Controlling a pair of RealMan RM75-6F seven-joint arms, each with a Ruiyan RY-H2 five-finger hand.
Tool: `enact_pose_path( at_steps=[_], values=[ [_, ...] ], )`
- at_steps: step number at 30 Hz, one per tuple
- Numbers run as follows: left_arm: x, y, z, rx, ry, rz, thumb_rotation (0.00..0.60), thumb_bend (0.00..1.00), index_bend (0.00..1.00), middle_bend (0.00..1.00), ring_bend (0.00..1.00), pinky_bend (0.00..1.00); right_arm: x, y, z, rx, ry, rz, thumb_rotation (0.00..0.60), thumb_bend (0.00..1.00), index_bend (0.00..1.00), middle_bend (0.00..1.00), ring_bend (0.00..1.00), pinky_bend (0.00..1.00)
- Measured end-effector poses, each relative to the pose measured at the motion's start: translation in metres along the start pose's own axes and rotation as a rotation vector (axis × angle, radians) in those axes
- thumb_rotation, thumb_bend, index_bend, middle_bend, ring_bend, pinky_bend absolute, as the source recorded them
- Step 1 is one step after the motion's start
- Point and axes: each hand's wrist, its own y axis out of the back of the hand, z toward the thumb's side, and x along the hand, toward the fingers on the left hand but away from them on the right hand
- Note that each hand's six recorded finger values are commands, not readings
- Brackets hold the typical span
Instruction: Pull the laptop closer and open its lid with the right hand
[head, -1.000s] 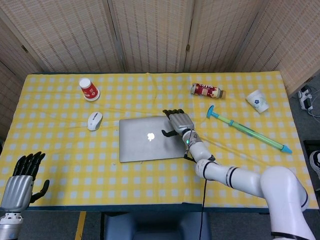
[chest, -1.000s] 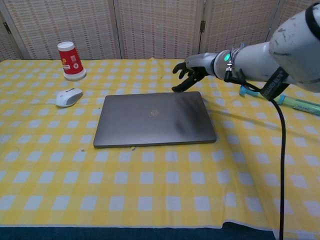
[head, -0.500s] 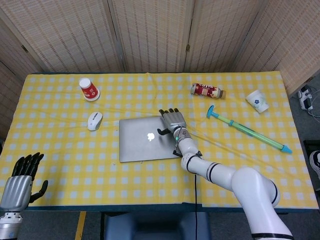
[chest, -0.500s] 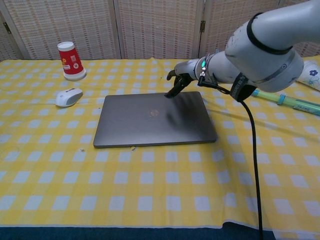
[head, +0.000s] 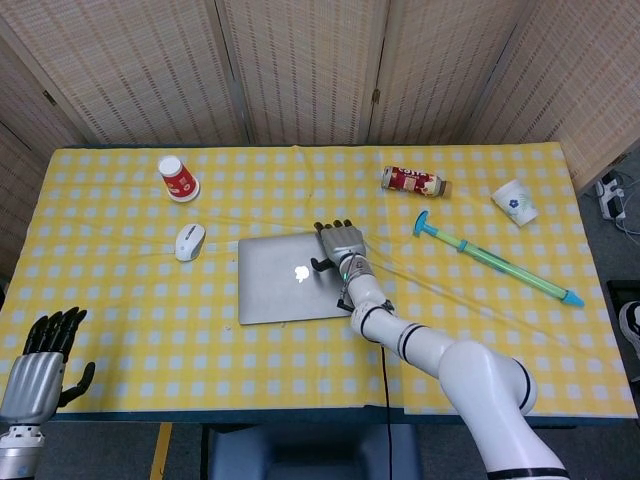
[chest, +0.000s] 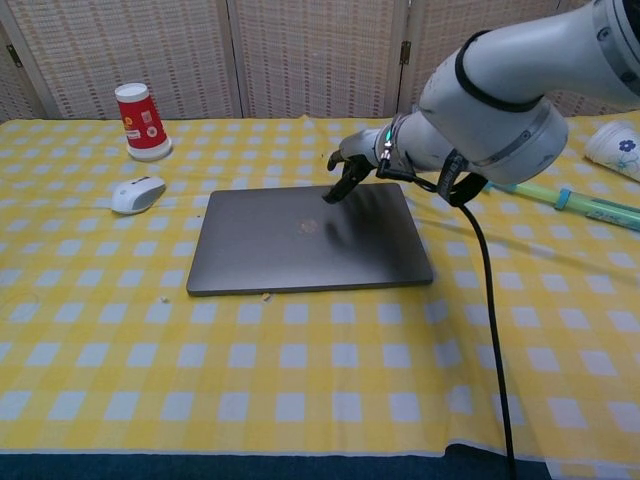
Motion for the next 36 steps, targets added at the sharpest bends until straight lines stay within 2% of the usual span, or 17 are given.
enact_pose_path(
  at_steps=[6,14,22,36],
  values=[
    [0.001,-0.001,-0.001,0.002,0.002,-0.001,0.600,0.47,0.07,0.10,0.02,0.00,-0.004,-0.004,0.001,0.011,-0.004,0.010,0.346,0.48,0.00,0.16,0.06,0.00],
    [0.002,-0.002,-0.003,0.001,0.006,-0.003,0.600,0.47,0.07,0.10,0.02,0.00,-0.005,-0.005,0.005,0.023,0.012,0.017,0.347,0.48,0.00,0.24,0.09,0.00],
    [0.002,-0.003,0.001,-0.001,-0.010,-0.002,0.600,0.47,0.07,0.10,0.02,0.00,0.004,-0.008,0.007,0.040,0.053,0.027,0.346,0.48,0.00,0.26,0.12,0.00],
    [0.002,-0.005,0.006,-0.006,-0.028,-0.002,0.600,0.47,0.07,0.10,0.02,0.00,0.031,-0.017,0.001,0.045,0.132,0.055,0.345,0.48,0.00,0.27,0.12,0.00]
  ],
)
